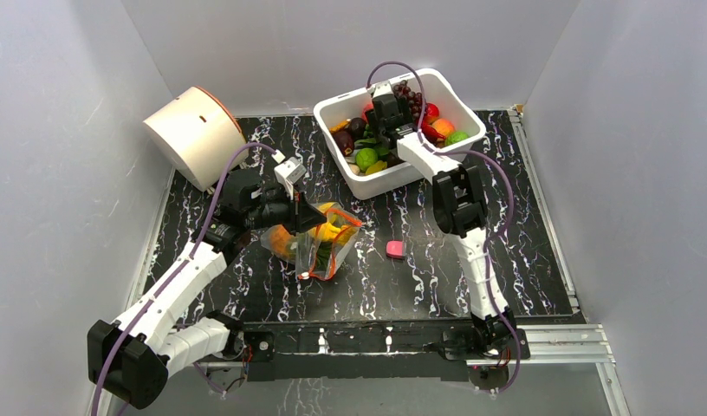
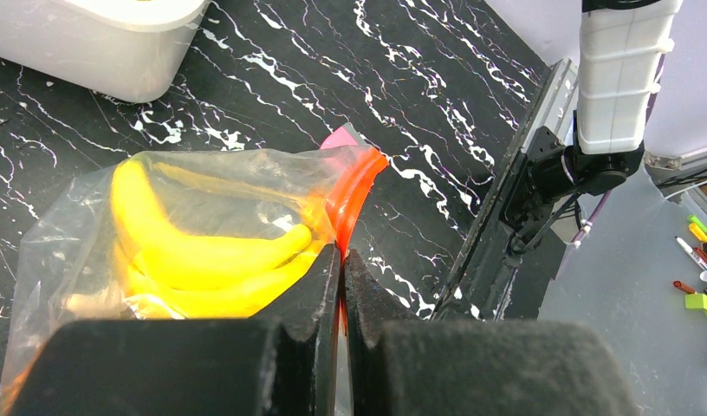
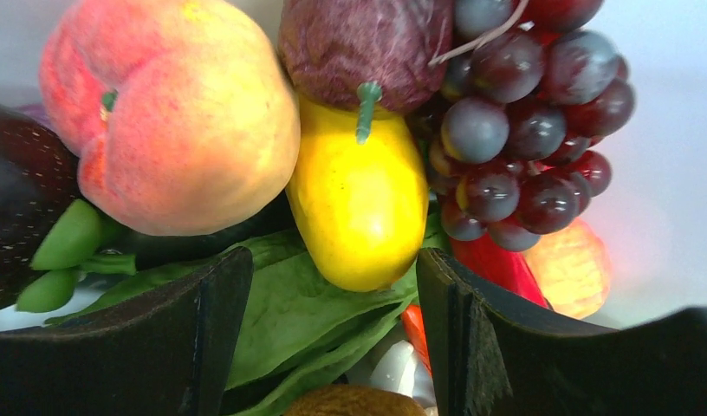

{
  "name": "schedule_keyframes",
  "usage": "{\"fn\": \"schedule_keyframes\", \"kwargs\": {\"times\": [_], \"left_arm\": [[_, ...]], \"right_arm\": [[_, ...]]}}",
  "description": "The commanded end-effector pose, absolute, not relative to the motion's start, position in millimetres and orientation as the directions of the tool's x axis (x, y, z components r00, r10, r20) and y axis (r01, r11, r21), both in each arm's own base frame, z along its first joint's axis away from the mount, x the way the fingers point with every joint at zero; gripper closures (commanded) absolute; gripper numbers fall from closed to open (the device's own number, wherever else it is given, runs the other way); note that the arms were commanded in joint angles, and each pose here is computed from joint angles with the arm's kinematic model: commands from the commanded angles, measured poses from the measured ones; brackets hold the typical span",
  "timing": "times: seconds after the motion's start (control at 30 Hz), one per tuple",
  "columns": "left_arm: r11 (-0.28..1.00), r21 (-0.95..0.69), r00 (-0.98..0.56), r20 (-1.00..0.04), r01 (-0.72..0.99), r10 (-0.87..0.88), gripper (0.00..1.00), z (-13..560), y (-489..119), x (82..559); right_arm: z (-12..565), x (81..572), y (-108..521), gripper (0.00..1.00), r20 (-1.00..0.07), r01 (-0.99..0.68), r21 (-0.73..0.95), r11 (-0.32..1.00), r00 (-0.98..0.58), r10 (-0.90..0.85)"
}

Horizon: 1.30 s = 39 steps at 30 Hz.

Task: Place the food in the zip-top bag and seal the zipper
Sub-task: Pick up the fake fruit from the bin.

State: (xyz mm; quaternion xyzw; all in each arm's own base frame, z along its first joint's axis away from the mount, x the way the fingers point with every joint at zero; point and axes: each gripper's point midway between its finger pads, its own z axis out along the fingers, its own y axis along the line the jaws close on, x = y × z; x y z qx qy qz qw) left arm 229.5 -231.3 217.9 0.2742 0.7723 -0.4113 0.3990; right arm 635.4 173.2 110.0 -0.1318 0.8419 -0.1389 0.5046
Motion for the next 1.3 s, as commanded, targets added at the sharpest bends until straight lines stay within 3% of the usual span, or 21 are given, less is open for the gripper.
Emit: {"fn": "schedule_keyframes", "kwargs": {"times": [0.0, 0.3, 0.47, 0.7, 1.27], "left_arm": [[0.490, -0.389, -0.493, -0.864, 0.780, 0.099, 1.00, 226.1, -232.2, 225.8], [0.491, -0.388, -0.494, -0.864, 0.780, 0.101, 1.00, 225.3, -231.9, 226.1], [0.496, -0.382, -0.488, -0.867, 0.780, 0.101, 1.00, 225.9, -231.2, 226.9], [0.507, -0.364, -0.471, -0.877, 0.781, 0.096, 1.00, 228.7, -228.6, 227.0], [0.540, -0.334, -0.448, -0.890, 0.772, 0.090, 1.00, 230.9, -222.9, 229.8]], "right_arm": [[135.1, 657.3, 169.3, 0.32, -0.857, -0.011, -0.385, 0.923, -0.368, -0.361], [131.1, 667.6, 162.1, 0.32, -0.852, 0.019, -0.432, 0.902, -0.338, -0.401], [131.5, 670.7, 166.1, 0.45, -0.854, 0.002, -0.436, 0.900, -0.318, -0.413], [130.9, 669.4, 165.4, 0.56, -0.846, -0.010, -0.444, 0.896, -0.326, -0.422], [175.7, 629.4, 161.9, 0.70, -0.892, 0.013, -0.355, 0.935, -0.304, -0.335]]}}
